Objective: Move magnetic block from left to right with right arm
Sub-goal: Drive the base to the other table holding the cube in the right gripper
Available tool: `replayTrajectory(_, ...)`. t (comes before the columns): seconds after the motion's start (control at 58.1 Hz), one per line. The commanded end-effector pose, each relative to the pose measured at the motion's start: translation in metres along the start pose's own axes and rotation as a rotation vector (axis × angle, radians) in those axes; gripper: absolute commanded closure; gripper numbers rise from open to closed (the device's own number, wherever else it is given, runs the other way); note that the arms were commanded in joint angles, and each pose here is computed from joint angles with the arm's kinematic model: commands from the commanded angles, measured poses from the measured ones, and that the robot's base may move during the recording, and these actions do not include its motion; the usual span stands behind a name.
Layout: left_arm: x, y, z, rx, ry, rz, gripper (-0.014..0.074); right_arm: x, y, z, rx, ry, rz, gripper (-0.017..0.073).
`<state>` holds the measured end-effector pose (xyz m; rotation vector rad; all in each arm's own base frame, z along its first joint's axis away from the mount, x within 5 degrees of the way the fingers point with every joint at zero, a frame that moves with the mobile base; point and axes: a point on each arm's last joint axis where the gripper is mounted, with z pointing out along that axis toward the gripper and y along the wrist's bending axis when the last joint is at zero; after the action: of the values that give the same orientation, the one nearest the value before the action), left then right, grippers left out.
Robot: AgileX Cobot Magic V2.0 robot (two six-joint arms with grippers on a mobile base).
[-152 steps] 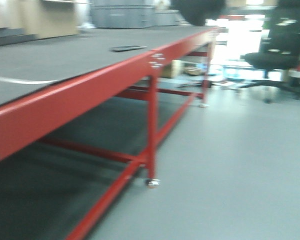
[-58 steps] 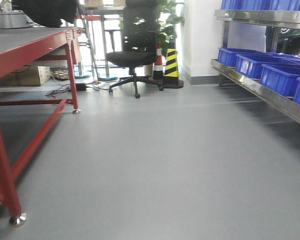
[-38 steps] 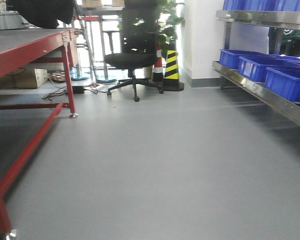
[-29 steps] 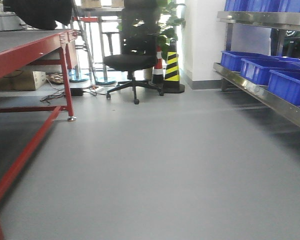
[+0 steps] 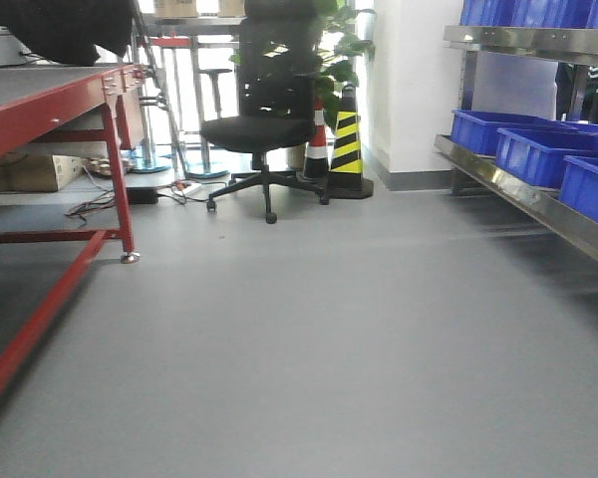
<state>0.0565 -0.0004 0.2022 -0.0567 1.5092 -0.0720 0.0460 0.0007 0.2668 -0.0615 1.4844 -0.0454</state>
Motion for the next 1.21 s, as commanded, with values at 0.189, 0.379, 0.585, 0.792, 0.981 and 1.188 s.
replayTrajectory(0.189,-0.0062,-0.0003,-0.0007,0.008,-0.090,-0.011,0.0711,-0.0167,-0.0015,-0.0008,0.015,-0.105,-0.005,0.0379)
replayTrajectory(0.379,-0.0062,-0.0003,-0.0007,0.008,-0.090,-0.011,0.0711,-0.0167,-0.0015,-0.0008,0.015,-0.105,-0.005,0.0379)
replayTrajectory(0.585,-0.0062,-0.0003,-0.0007,0.008,-0.090,-0.011,0.0711,-0.0167,-0.0015,-0.0008,0.015,-0.105,-0.005,0.0379)
replayTrajectory(0.792,-0.0062,-0.0003,-0.0007,0.008,-0.090,-0.011,0.0711,-0.0167,-0.0015,-0.0008,0.015,-0.105,-0.005,0.0379)
replayTrajectory(0.981,-0.0062,-0.0003,-0.0007,0.008,-0.090,-0.011,0.0711,-0.0167,-0.0015,-0.0008,0.015,-0.105,-0.005,0.0379)
replayTrajectory(1.188,-0.0062,-0.0003,-0.0007,0.008,-0.090,-0.011,0.0711,-0.0167,-0.0015,-0.0008,0.015,-0.105,-0.005,0.0379)
